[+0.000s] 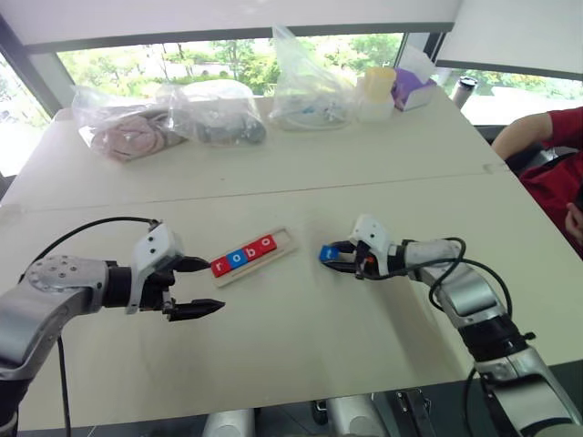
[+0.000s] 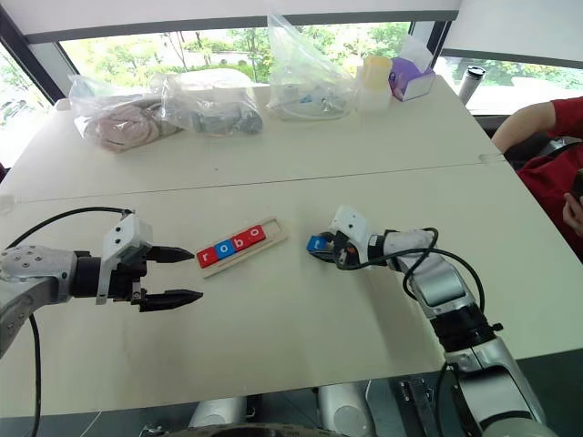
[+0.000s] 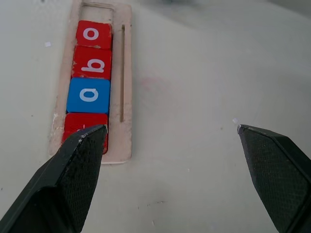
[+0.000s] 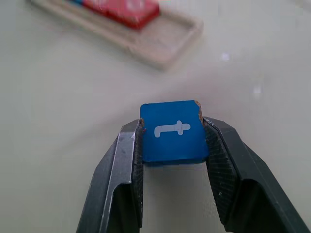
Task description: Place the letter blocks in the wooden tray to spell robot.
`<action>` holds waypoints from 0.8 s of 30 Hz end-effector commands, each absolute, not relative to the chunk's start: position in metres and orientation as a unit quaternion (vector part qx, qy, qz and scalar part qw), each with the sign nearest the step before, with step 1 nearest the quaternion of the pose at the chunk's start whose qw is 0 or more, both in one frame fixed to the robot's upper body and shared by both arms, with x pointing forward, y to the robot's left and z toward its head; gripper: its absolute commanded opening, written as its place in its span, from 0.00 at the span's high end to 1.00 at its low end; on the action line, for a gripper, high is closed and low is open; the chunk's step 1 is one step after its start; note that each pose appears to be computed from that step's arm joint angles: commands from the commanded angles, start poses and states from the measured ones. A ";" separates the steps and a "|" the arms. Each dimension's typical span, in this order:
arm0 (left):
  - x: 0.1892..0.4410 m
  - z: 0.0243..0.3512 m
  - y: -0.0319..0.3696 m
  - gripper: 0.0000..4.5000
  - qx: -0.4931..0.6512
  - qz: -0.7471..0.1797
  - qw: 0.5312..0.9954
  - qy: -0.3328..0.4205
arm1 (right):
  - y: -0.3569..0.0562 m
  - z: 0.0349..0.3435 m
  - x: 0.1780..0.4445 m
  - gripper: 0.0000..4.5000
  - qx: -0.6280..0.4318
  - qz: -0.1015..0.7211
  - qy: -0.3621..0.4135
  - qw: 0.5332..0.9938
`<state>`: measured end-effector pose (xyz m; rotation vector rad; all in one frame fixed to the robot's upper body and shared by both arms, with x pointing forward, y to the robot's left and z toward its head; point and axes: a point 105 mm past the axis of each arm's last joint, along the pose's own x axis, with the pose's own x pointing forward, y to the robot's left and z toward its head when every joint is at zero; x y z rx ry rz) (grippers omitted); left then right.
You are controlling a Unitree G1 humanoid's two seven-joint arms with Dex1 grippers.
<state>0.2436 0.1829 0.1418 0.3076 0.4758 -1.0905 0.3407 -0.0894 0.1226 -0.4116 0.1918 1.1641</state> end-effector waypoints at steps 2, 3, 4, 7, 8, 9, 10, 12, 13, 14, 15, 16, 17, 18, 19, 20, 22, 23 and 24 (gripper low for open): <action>0.247 0.150 0.180 0.00 0.153 -0.515 0.818 0.205 | -0.051 0.151 0.351 0.74 -0.217 0.619 0.029 0.754; 0.247 0.150 0.180 0.00 0.153 -0.515 0.818 0.205 | -0.047 0.151 0.353 0.74 -0.219 0.630 0.029 0.745; 0.247 0.150 0.181 0.00 0.153 -0.515 0.818 0.205 | -0.043 0.149 0.355 0.74 -0.227 0.638 0.028 0.735; 0.245 0.151 0.183 0.00 0.152 -0.508 0.823 0.205 | -0.035 0.139 0.365 0.74 -0.264 0.654 0.038 0.708; 0.244 0.151 0.183 0.00 0.151 -0.504 0.826 0.202 | -0.032 0.138 0.368 0.74 -0.267 0.659 0.042 0.702; 0.243 0.152 0.184 0.00 0.146 -0.501 0.829 0.199 | -0.032 0.136 0.369 0.74 -0.275 0.665 0.045 0.693; 0.243 0.153 0.184 0.00 0.143 -0.500 0.831 0.197 | -0.032 0.135 0.370 0.74 -0.280 0.668 0.047 0.687; 0.240 0.154 0.186 0.00 0.142 -0.494 0.835 0.198 | -0.031 0.135 0.375 0.74 -0.300 0.672 0.051 0.675; 0.239 0.154 0.187 0.00 0.142 -0.491 0.836 0.199 | -0.030 0.136 0.378 0.74 -0.308 0.671 0.051 0.673; 0.239 0.153 0.187 0.00 0.143 -0.489 0.837 0.199 | -0.030 0.136 0.380 0.74 -0.315 0.670 0.053 0.670; 0.238 0.153 0.188 0.00 0.143 -0.487 0.838 0.200 | -0.030 0.135 0.382 0.74 -0.322 0.668 0.055 0.669; 0.238 0.154 0.188 0.00 0.143 -0.485 0.839 0.199 | -0.030 0.135 0.383 0.74 -0.330 0.667 0.057 0.666; 0.237 0.154 0.188 0.00 0.143 -0.483 0.841 0.199 | -0.030 0.134 0.384 0.74 -0.337 0.666 0.059 0.663; 0.236 0.154 0.188 0.00 0.143 -0.482 0.842 0.198 | -0.030 0.134 0.385 0.74 -0.338 0.667 0.061 0.661; 0.236 0.155 0.189 0.00 0.142 -0.480 0.843 0.198 | -0.030 0.133 0.385 0.74 -0.339 0.668 0.063 0.660; 0.235 0.155 0.189 0.00 0.142 -0.479 0.843 0.199 | -0.030 0.133 0.385 0.74 -0.339 0.670 0.066 0.657; 0.234 0.154 0.189 0.00 0.142 -0.477 0.844 0.199 | -0.029 0.133 0.385 0.74 -0.339 0.671 0.067 0.656; 0.234 0.154 0.189 0.00 0.142 -0.475 0.845 0.199 | -0.029 0.132 0.385 0.74 -0.336 0.673 0.069 0.656; 0.234 0.154 0.190 0.00 0.142 -0.474 0.846 0.199 | -0.028 0.132 0.385 0.74 -0.336 0.673 0.070 0.655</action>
